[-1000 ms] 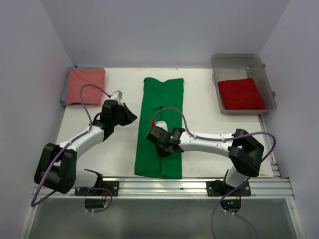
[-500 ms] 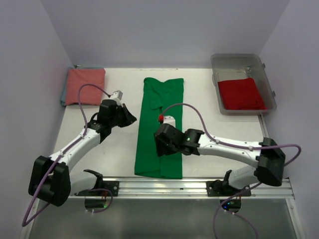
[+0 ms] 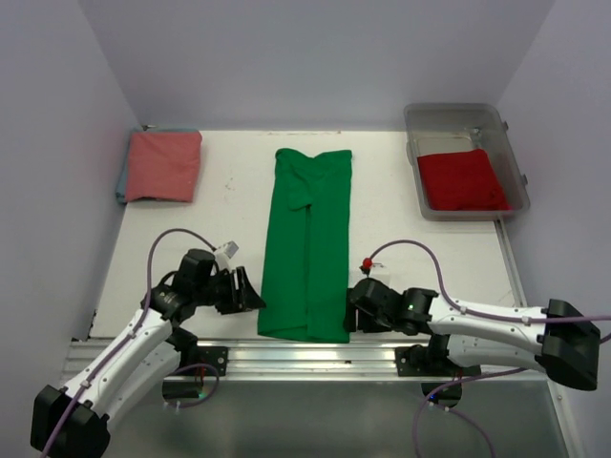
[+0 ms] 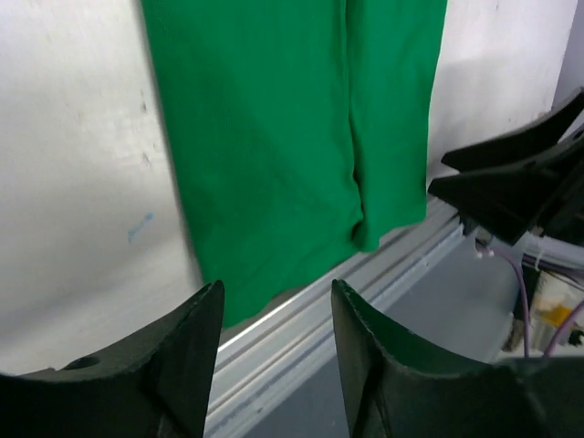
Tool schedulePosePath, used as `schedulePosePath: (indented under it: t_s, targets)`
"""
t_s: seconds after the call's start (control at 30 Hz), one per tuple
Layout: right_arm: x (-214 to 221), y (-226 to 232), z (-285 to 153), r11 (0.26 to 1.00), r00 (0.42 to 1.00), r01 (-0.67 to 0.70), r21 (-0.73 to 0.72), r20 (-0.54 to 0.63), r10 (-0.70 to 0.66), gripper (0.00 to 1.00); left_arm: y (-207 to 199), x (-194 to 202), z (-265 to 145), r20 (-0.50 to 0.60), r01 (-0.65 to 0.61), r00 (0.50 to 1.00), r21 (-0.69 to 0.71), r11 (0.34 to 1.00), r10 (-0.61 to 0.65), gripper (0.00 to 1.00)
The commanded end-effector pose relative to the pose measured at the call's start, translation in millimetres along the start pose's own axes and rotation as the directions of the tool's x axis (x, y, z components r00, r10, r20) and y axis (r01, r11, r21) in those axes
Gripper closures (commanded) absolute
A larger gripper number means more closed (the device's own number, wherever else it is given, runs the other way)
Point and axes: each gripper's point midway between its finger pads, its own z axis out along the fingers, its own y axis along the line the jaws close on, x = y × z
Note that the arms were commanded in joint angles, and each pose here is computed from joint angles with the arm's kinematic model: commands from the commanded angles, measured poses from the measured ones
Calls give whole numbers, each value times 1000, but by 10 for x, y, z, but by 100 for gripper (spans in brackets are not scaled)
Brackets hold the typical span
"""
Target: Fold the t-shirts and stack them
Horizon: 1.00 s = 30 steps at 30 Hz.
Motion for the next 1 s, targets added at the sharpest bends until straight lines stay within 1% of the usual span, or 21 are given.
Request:
schedulePosePath:
  t_s: [0.0,0.03,0.07,0.1,0.13,0.2,0.23,0.27,0.33,0.37,0.53,0.63,0.67,0.7,0.73,0.77,0.8,0.83,0.87,0.9,0.97]
  targets:
    - [-78,355,-116,969,988,-147,-200,17,153,35,-69,359,-43,-123,86,990,90,992,-74,44]
    - [-88,352,-163,965,987,-153,-214,21,161,35,-10,448,-7,-147,117,984,89,989,-103,44]
    - [-77,333,-166,965,986,-156,-210,19,163,35,-16,489,3,-159,123,982,107,987,-105,43]
    - [-64,319,-170,965,986,-157,-209,15,163,35,-91,499,1,-163,119,982,166,979,-92,43]
    - [-57,311,-176,965,986,-161,-206,12,167,34,-50,569,30,-183,141,977,170,975,-110,43]
    - [-26,312,-165,962,984,-173,-210,-2,176,35,-45,600,56,-186,137,977,197,971,-101,41]
    - [-29,339,-157,959,983,-178,-222,-4,182,35,24,682,93,-209,157,971,188,969,-117,41]
    - [42,321,-120,957,981,-192,-216,-33,189,36,22,708,114,-223,162,968,205,965,-116,41]
    - [81,363,-90,949,978,-211,-233,-56,203,37,123,811,166,-251,187,958,185,965,-138,41]
    - [153,342,-51,949,974,-224,-221,-86,209,39,159,821,195,-253,189,957,175,966,-142,42]
    - [247,301,13,953,970,-232,-193,-116,213,43,316,897,291,-263,187,954,139,972,-146,42]
    - [274,296,66,953,968,-237,-187,-124,217,50,364,898,339,-262,189,953,125,974,-151,43]
    - [275,305,72,953,969,-235,-189,-124,214,53,373,892,355,-262,186,954,123,975,-149,46]
    - [275,320,97,953,969,-236,-189,-126,215,63,376,882,364,-257,181,955,123,976,-144,49]
    - [271,335,103,952,968,-236,-193,-126,215,70,377,874,370,-255,181,956,124,976,-144,55]
    - [274,341,112,953,969,-234,-194,-127,212,77,364,862,376,-253,175,958,132,976,-138,73]
    - [289,347,120,953,968,-233,-191,-135,210,85,369,863,378,-253,173,958,131,976,-136,83]
    - [275,368,119,955,970,-227,-192,-135,204,98,381,876,377,-256,175,957,125,976,-139,93]
    - [278,370,111,956,970,-223,-191,-137,198,100,368,886,365,-263,176,955,131,976,-137,100]
    - [280,355,99,959,971,-218,-181,-139,195,100,357,880,357,-262,173,956,134,976,-133,100]
    - [178,406,27,960,978,-200,-198,-105,182,100,303,828,327,-244,154,963,150,977,-114,100]
